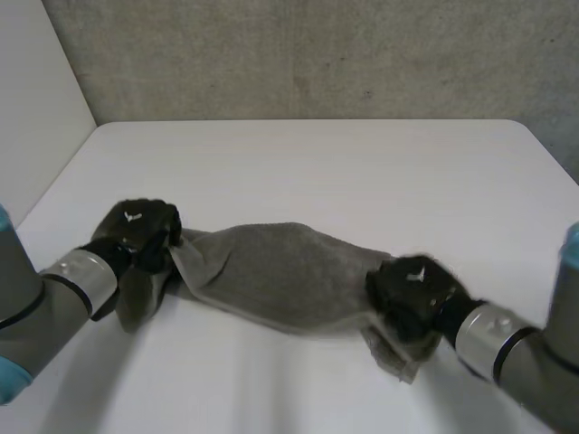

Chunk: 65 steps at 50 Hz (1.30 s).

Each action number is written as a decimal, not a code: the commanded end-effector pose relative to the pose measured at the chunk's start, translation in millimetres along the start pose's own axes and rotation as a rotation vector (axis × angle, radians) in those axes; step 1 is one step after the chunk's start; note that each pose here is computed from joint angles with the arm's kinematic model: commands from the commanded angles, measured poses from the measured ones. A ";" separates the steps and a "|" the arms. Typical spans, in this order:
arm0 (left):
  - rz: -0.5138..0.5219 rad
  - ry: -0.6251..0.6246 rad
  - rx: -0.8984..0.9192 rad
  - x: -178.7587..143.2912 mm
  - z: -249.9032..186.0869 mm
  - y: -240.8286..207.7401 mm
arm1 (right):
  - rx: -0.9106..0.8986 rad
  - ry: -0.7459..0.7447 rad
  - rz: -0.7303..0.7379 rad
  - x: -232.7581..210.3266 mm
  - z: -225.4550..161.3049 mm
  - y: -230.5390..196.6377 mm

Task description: Fold the towel.

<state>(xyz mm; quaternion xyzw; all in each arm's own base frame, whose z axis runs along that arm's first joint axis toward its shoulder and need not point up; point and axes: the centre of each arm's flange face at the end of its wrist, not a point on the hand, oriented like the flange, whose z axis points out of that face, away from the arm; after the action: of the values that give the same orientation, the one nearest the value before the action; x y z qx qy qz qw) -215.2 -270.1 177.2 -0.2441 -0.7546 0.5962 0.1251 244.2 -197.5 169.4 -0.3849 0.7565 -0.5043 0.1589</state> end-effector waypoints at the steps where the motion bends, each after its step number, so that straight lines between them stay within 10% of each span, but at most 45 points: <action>1: 0.055 -0.014 0.195 0.3 -37.6 -73.0 | 0.194 0.064 -0.057 27.7 -57.7 -100.8; 9: 0.003 0.026 0.390 -2.5 -64.5 -134.0 | 0.308 0.078 -0.056 67.2 -86.8 -164.4; 26: -0.043 0.076 0.181 -21.1 58.2 -75.9 | 0.092 0.130 -0.182 96.1 54.9 -141.8; 37: 0.102 -0.017 0.832 -24.1 28.4 -290.7 | 0.758 0.291 -0.140 126.3 -8.5 -288.8; 43: 0.041 0.025 0.880 -20.3 11.5 -306.7 | 0.703 0.174 -0.118 115.0 -10.8 -276.6; 65: -0.032 0.166 0.039 0.7 27.0 -7.8 | 0.026 -0.023 -0.204 69.6 33.4 -63.1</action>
<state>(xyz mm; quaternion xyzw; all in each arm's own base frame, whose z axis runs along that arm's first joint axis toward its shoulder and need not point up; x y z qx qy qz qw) -239.6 -325.6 232.0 -0.2380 -0.6972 0.6438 0.2070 260.2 -293.9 264.4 -0.4605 0.6698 -0.5704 0.1183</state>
